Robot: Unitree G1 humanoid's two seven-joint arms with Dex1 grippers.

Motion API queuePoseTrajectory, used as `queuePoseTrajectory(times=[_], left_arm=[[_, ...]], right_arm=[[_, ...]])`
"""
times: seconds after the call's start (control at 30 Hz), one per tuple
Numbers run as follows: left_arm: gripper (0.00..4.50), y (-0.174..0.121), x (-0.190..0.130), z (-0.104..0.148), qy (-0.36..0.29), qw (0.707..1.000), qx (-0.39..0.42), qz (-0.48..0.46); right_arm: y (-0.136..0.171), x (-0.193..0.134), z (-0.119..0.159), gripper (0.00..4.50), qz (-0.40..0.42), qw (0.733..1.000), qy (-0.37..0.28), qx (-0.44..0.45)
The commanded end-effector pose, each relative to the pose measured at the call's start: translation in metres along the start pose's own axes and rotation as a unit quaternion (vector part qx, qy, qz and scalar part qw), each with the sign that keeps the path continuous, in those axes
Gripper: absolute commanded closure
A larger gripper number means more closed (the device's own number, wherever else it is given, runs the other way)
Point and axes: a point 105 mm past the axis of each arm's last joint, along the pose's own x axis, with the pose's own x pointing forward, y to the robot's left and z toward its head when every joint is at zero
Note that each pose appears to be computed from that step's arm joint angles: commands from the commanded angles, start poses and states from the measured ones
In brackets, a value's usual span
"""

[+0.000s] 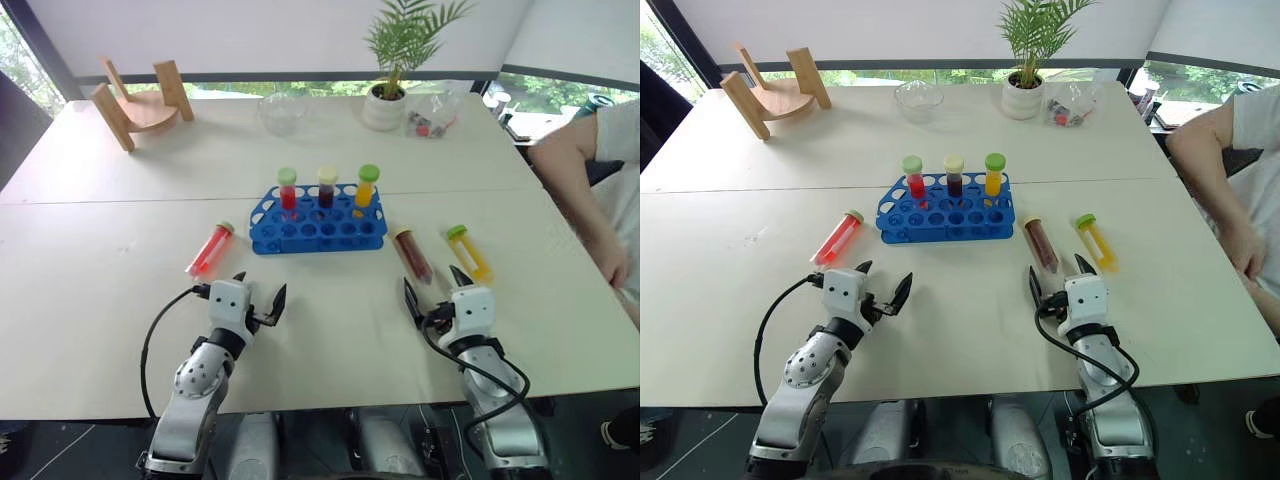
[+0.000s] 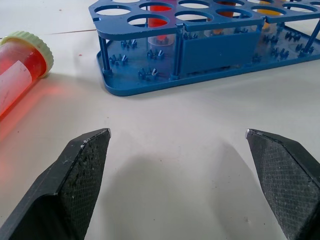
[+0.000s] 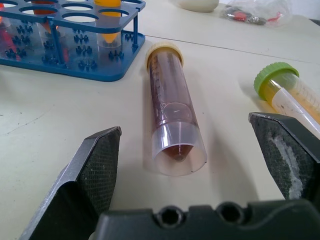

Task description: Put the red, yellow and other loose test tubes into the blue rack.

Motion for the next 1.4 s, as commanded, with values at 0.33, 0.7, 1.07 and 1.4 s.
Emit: queuePoseTrajectory(times=[0.33, 0.7, 1.07, 1.4], left_arm=[[0.03, -0.004, -0.002, 0.000, 0.005, 1.000, -0.011, -0.005], [0.03, -0.006, -0.001, -0.001, 0.008, 1.000, -0.012, -0.010], [0.03, -0.002, -0.002, 0.049, -0.019, 0.991, 0.025, -0.128], [0.03, 0.013, -0.038, 0.118, 0.062, 0.917, 0.078, -0.387]], right_arm=[[-0.006, -0.001, 0.006, 0.00, -0.003, 1.000, -0.006, -0.008], [-0.008, -0.003, 0.011, 0.00, 0.004, 1.000, -0.010, -0.014], [-0.026, 0.008, 0.064, 0.00, 0.064, 0.997, 0.002, -0.036], [-0.090, 0.046, 0.111, 0.00, 0.139, 0.957, 0.255, 0.006]])
